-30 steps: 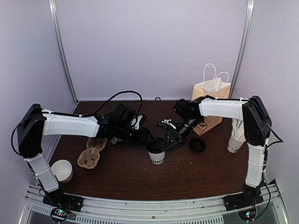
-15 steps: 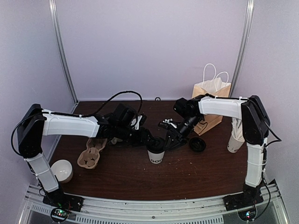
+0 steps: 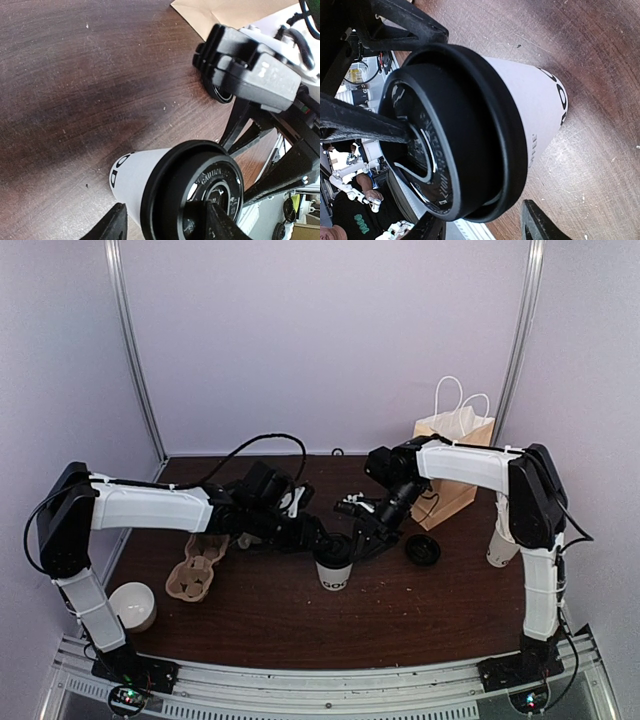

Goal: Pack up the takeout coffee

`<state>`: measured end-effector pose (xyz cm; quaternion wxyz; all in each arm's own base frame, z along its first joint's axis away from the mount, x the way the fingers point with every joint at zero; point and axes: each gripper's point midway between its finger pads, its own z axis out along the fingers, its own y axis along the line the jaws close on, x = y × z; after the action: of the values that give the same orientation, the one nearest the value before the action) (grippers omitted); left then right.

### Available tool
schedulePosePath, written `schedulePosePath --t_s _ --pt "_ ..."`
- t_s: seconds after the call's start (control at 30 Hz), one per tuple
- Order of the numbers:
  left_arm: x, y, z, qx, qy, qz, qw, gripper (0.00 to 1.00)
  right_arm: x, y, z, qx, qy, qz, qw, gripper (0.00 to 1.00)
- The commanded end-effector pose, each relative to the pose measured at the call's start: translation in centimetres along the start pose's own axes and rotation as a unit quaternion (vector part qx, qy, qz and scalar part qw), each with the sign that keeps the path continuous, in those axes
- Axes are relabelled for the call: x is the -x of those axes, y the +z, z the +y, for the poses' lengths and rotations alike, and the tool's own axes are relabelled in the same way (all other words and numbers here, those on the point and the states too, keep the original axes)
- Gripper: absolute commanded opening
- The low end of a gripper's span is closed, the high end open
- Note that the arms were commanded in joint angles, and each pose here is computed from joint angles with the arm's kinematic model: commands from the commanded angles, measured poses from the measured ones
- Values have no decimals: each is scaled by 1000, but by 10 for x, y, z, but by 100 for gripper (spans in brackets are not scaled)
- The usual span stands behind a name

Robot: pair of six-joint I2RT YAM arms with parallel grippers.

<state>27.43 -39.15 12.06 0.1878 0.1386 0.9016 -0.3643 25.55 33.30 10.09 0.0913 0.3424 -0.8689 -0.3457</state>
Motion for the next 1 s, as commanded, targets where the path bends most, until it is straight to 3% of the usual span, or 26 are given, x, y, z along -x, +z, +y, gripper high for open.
schedulePosePath --t_s 0.0,0.33,0.7,0.97 --pt "-11 -2 24 31 9 12 999 56 -6 39 -100 -176 6 53 983 51" --pt "24 -34 -17 -12 100 -45 994 65 45 -55 6 -54 -102 -100 988 61" --pt "40 -36 -17 12 116 -57 992 79 32 -50 10 -28 -94 -87 991 61" --pt "41 -10 -33 -54 101 -25 993 79 17 -52 3 -38 -83 -94 991 59"
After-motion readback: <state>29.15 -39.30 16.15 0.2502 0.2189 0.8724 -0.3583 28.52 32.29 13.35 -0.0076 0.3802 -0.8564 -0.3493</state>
